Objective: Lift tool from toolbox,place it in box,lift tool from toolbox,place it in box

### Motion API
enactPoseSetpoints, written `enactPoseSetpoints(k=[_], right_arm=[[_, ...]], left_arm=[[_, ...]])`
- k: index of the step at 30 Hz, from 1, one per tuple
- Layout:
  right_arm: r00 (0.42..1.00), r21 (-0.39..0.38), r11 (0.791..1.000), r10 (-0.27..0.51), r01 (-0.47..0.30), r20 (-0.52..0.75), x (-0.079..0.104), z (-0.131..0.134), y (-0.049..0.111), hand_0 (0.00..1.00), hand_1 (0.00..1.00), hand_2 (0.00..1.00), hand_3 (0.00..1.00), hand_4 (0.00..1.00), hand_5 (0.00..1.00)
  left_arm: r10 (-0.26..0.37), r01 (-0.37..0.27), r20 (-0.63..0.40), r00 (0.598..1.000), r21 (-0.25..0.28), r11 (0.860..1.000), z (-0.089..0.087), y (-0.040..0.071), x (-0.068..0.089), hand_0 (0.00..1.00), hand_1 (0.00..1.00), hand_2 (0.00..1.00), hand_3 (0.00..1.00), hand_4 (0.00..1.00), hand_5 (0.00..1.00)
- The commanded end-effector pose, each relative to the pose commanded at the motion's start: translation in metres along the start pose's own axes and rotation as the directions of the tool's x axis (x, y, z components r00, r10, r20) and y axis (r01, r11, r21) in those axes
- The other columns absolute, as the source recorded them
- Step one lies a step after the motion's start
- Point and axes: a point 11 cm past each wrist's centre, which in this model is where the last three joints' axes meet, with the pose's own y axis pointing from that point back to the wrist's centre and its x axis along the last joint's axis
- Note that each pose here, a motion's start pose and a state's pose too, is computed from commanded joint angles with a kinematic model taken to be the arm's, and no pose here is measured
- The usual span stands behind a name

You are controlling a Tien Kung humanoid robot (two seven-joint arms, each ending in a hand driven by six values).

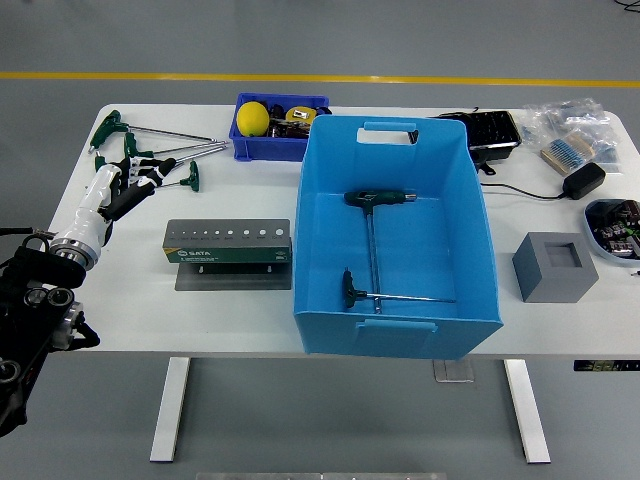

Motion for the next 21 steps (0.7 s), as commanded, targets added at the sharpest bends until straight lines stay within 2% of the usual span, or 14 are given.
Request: enactPoseSetpoints(k=[5, 10, 11, 12, 21], right_arm=[[1.0, -0.001, 1.0, -0.001, 0.001, 0.004, 0.0, 0.001, 0.0, 0.725, 0.708, 0.75, 0.678, 0.951, 0.789], [1.0, -0.003, 1.0, -0.001, 0.001, 0.002, -0.001, 0.001, 0.0, 0.725, 0.708, 0.75, 0.678, 0.951, 0.789], [1.0, -0.003, 1.0, -0.001, 0.001, 0.002, -0.001, 0.001, 0.0, 0.725, 0.708, 0.749, 0.678, 0.948, 0.79], [1.0, -0.002, 1.0, -0.001, 0.001, 0.001, -0.001, 0.001, 0.0, 0.725, 0.708, 0.749, 0.678, 0.948, 0.79], [1.0, -0.001, 1.0, -0.002, 0.002, -0.004, -0.001, -0.001, 0.0, 0.725, 0.707, 0.749, 0.677, 0.947, 0.789]], left_arm=[[0.005, -0.005, -0.004, 1.0, 0.002, 1.0, -0.011, 0.0, -0.001, 0.719, 0.731, 0.75, 0.657, 0.943, 0.748], [0.003, -0.002, 0.014, 1.0, -0.012, 1.0, -0.014, -0.002, -0.003, 0.719, 0.731, 0.75, 0.657, 0.943, 0.748], [0.001, -0.001, 0.017, 1.0, -0.013, 1.0, -0.014, -0.002, -0.004, 0.763, 0.779, 0.787, 0.664, 0.943, 0.753], [-0.001, 0.001, 0.016, 1.0, -0.012, 1.0, -0.015, -0.003, -0.004, 0.763, 0.779, 0.787, 0.664, 0.943, 0.753], [-0.042, 0.041, 0.008, 0.999, 0.024, 0.999, -0.026, -0.009, -0.011, 0.79, 0.8, 0.795, 0.669, 0.941, 0.769]])
